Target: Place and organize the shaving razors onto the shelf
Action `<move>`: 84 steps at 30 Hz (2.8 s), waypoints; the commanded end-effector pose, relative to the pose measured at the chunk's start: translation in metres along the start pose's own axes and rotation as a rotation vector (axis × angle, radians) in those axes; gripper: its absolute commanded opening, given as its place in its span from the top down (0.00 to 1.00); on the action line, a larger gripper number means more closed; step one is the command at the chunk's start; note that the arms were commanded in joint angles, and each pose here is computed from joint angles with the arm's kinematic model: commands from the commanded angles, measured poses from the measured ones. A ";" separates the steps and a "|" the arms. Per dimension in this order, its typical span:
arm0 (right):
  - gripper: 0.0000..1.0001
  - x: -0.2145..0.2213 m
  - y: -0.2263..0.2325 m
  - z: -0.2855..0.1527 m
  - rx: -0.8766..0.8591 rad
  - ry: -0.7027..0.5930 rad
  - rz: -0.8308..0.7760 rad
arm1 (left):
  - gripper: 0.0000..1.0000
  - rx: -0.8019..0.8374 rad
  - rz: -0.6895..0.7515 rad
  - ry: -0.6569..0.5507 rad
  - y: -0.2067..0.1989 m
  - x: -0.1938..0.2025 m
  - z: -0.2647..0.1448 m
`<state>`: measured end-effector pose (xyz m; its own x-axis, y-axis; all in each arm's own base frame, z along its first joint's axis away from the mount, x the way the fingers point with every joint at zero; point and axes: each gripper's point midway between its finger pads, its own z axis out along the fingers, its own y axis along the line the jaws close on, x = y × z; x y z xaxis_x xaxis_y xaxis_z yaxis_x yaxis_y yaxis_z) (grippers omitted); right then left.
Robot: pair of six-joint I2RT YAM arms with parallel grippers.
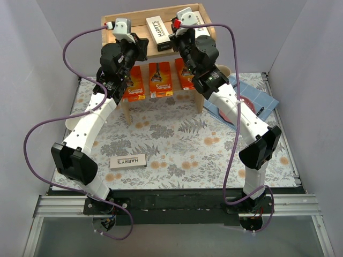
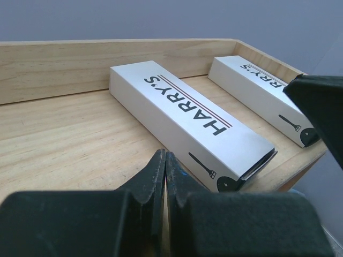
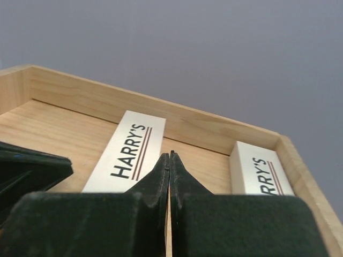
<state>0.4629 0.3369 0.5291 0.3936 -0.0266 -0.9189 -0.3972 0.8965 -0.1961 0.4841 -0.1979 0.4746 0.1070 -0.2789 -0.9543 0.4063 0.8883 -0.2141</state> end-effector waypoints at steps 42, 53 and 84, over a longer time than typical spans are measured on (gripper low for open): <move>0.99 -0.007 -0.007 -0.040 -0.060 0.050 -0.072 | 0.77 -0.153 0.106 -0.008 0.002 -0.042 -0.074; 0.46 0.051 0.007 -0.142 -0.207 0.273 -0.025 | 0.13 0.438 0.582 0.399 -0.044 0.040 -0.251; 0.12 0.161 0.103 -0.293 -0.809 0.639 0.134 | 0.07 0.705 0.855 1.163 0.067 0.330 -0.357</move>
<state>0.2447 0.2926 0.2498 -0.1437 -0.4106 -0.9004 -0.9293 0.3689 -0.0199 0.2076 -0.0998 0.0759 -0.1278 0.8819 -0.4537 0.9451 0.2470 0.2139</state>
